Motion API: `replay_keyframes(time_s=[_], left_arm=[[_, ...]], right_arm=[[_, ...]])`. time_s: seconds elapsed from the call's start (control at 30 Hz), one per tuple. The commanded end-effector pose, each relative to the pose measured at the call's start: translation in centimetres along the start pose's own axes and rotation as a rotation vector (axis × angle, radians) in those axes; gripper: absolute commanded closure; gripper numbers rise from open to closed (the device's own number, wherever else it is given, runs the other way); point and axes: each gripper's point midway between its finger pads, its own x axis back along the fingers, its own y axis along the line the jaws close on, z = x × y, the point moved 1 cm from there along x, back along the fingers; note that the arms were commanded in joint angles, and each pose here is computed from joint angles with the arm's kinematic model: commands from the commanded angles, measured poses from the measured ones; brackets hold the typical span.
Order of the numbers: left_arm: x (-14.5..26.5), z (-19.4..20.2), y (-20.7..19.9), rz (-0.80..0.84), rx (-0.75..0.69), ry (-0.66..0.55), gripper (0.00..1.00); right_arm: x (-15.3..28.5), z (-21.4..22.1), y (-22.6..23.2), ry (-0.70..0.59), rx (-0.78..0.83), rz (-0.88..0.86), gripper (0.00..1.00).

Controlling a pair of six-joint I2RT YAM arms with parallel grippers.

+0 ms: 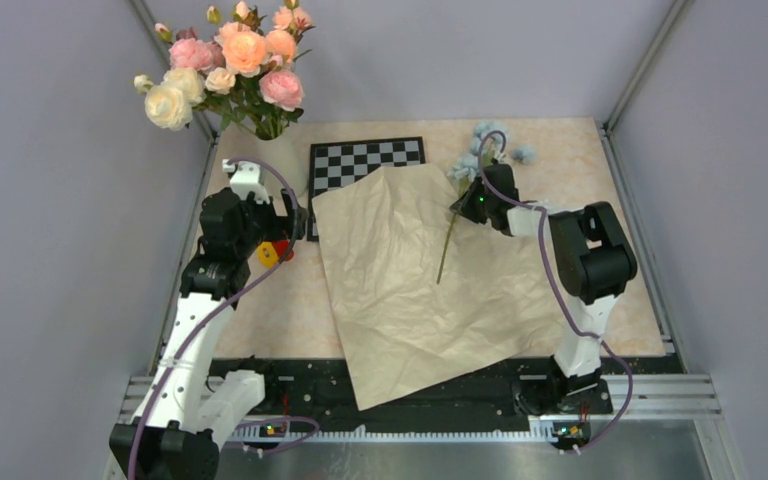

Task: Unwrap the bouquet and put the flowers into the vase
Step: Pick up the fake flower from the wrapping paper.

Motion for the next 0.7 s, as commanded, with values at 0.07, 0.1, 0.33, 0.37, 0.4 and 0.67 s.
replay_keyframes(time_s=[0.07, 0.1, 0.33, 0.37, 0.4, 0.67], left_arm=[[0.7, -2.4, -1.9, 0.098, -0.002, -0.083, 0.01], [0.7, -2.5, -2.4, 0.121, 0.007, -0.088, 0.01], [1.0, -2.8, -5.5, 0.27, 0.047, -0.087, 0.01], [1.1, -2.8, -6.0, 0.297, 0.064, -0.083, 0.01], [1.2, -2.9, -6.5, 0.324, 0.08, -0.08, 0.01], [3.8, -5.5, -11.5, 0.607, 0.261, -0.109, 0.01]], right_arm=[[2.7, -3.4, 2.7, -0.122, 0.036, -0.074, 1.0], [3.1, -3.9, 3.0, -0.137, 0.046, -0.083, 1.0], [7.6, -5.4, 5.6, -0.219, 0.101, -0.173, 1.0], [8.3, -5.6, 6.2, -0.23, 0.114, -0.198, 1.0], [9.1, -5.7, 6.9, -0.241, 0.13, -0.224, 1.0], [18.0, -4.7, 14.9, -0.342, 0.364, -0.554, 1.0]])
